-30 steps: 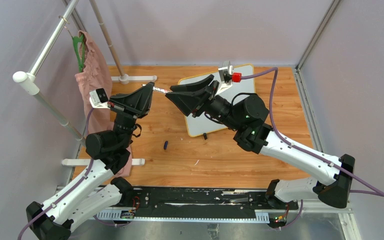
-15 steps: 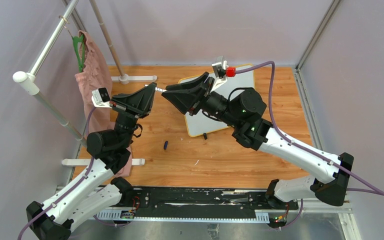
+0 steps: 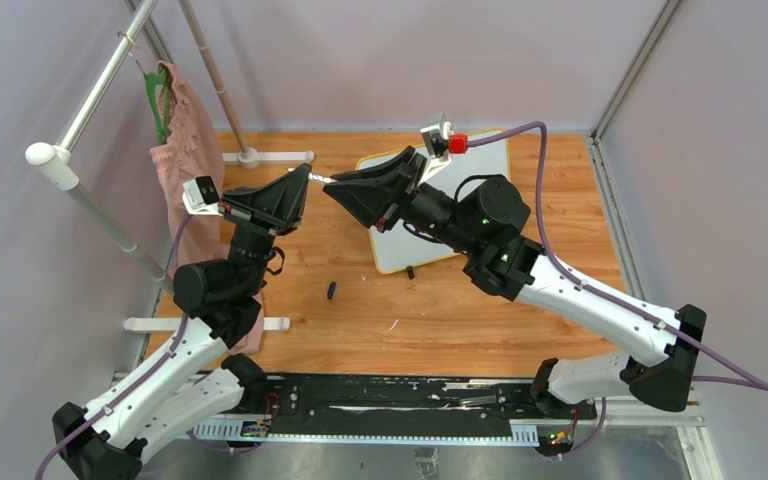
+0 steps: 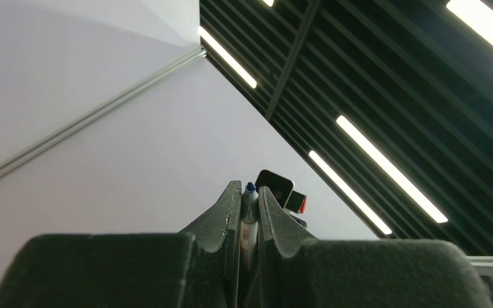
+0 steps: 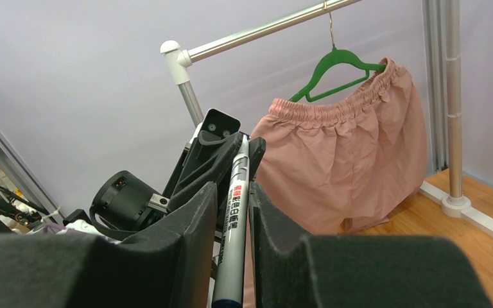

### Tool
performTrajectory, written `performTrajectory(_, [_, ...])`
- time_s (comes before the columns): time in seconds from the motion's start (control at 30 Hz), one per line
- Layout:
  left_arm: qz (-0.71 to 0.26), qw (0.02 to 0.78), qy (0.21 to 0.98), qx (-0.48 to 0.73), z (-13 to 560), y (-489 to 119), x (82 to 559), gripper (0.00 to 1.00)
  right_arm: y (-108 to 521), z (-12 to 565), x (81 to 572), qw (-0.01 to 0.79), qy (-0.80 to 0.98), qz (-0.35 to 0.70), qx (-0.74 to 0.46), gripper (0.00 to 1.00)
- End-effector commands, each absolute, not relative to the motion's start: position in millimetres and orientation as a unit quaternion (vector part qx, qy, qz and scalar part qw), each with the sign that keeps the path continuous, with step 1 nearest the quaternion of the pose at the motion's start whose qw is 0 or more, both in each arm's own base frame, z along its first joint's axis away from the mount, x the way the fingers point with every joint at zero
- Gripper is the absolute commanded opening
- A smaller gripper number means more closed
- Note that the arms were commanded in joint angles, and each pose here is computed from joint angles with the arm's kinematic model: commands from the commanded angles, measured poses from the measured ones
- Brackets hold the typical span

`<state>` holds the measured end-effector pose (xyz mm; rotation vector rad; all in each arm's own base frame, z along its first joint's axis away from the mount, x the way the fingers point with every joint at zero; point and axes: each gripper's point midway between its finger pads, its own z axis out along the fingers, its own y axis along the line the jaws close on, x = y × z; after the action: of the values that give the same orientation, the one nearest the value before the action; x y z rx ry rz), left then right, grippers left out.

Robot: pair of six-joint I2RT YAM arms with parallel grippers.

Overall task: Write a sentence on the whiteboard
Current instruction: Adjust the whiteboard marker.

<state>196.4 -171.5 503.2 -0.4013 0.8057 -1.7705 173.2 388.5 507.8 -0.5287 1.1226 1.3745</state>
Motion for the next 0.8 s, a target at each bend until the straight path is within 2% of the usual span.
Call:
performTrajectory(0.0, [-0.751, 0.552, 0.321, -0.168, 514.3, -165.6, 190.4, 0.0, 387.2, 526.1, 164.6, 0.606, 0.461, 0.607, -0.227, 0.3])
performTrajectory(0.37, [-0.749, 0.553, 0.327, -0.16, 516.4, -168.8, 189.8, 0.0, 386.9, 526.8, 165.4, 0.611, 0.458, 0.604, -0.228, 0.3])
performTrajectory(0.6, [-0.748, 0.556, 0.324, -0.164, 517.6, -166.1, 189.5, 0.0, 382.2, 529.7, 163.6, 0.619, 0.445, 0.607, -0.223, 0.37])
performTrajectory(0.77, [-0.752, 0.549, 0.326, -0.162, 519.8, -167.6, 188.0, 0.0, 380.7, 532.2, 164.1, 0.624, 0.443, 0.604, -0.223, 0.32])
